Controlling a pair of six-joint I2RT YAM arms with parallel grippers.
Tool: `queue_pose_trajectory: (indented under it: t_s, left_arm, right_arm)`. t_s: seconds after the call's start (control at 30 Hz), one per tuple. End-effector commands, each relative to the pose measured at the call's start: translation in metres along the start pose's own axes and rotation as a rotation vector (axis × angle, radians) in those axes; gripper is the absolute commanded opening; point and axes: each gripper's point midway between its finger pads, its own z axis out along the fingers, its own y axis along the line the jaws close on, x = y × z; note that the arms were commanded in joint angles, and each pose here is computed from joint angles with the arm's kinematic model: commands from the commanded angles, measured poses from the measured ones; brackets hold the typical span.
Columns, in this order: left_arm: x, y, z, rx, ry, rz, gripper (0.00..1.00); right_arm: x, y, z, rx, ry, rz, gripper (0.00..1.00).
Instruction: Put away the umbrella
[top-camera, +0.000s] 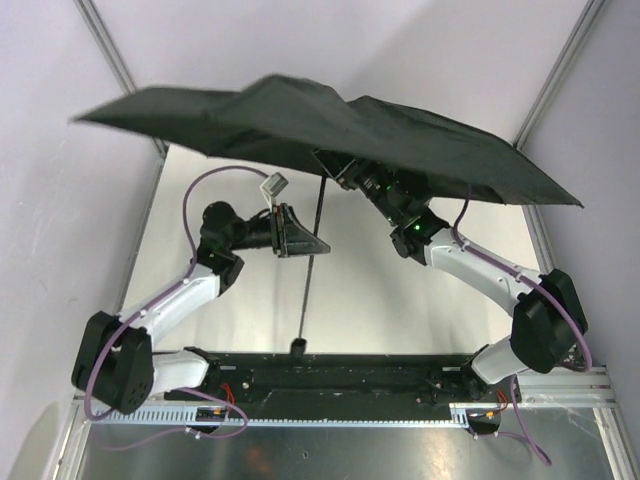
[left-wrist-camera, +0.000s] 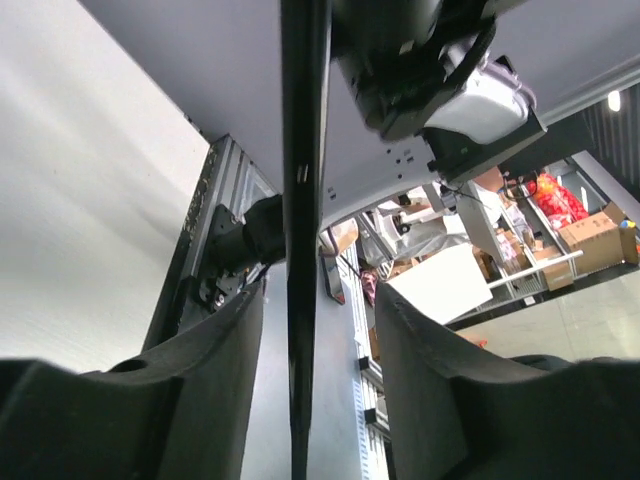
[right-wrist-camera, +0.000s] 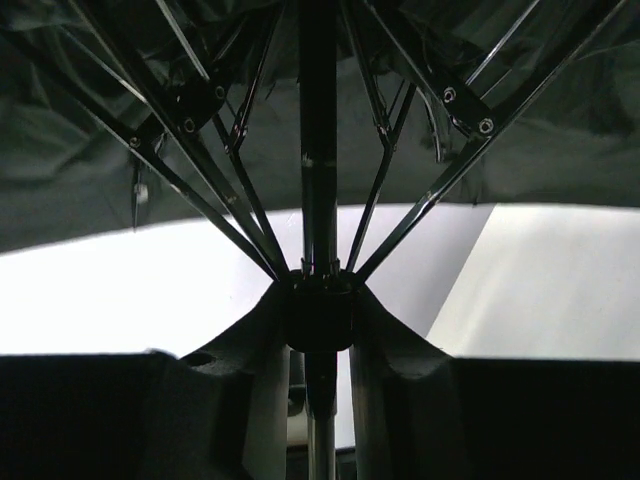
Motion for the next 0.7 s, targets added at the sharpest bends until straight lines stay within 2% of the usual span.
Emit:
queue_pose_trajectory:
  t_s: [0.0,0.17,0.27,0.33,0.37,0.47,0.5,0.57,0.67]
  left_arm:
    - [0.025,-0.008,-0.008,0.015,-0.027,0.072,0.56]
    - [0.075,0.005,-0.011,-0.012,0.016,0.021,0.67]
    - [0.098,0.009,-0.002,-0.02,0.037,-0.009,0.67]
    - [0.102,0.009,0.005,-0.025,0.042,-0.015,0.59]
    - [0.101,0.009,0.008,-0.027,0.044,-0.018,0.52]
    - [0.095,0.01,0.017,-0.026,0.07,-0.024,0.17]
    - [0.092,0.009,0.02,-0.019,0.089,-0.023,0.08]
    - [0.077,0.006,0.022,-0.004,0.104,-0.014,0.02]
    - [0.032,-0.002,0.015,-0.005,0.033,0.025,0.0]
  right_arm:
    - [-0.037,0.055,-0.014,-0.147,-0.047,-0.084,0.0]
    - [-0.061,0.058,-0.017,-0.156,-0.095,-0.099,0.0]
    - [-0.074,0.064,-0.017,-0.184,-0.128,-0.085,0.0]
    - [-0.082,0.068,-0.016,-0.198,-0.139,-0.073,0.0]
    - [-0.085,0.071,-0.015,-0.204,-0.141,-0.071,0.0]
    - [-0.093,0.078,-0.014,-0.213,-0.141,-0.077,0.0]
    - [-0.093,0.08,-0.013,-0.212,-0.133,-0.081,0.0]
    - [-0.092,0.078,-0.012,-0.196,-0.099,-0.09,0.0]
    - [-0.07,0.052,-0.016,-0.068,0.0,-0.134,0.0]
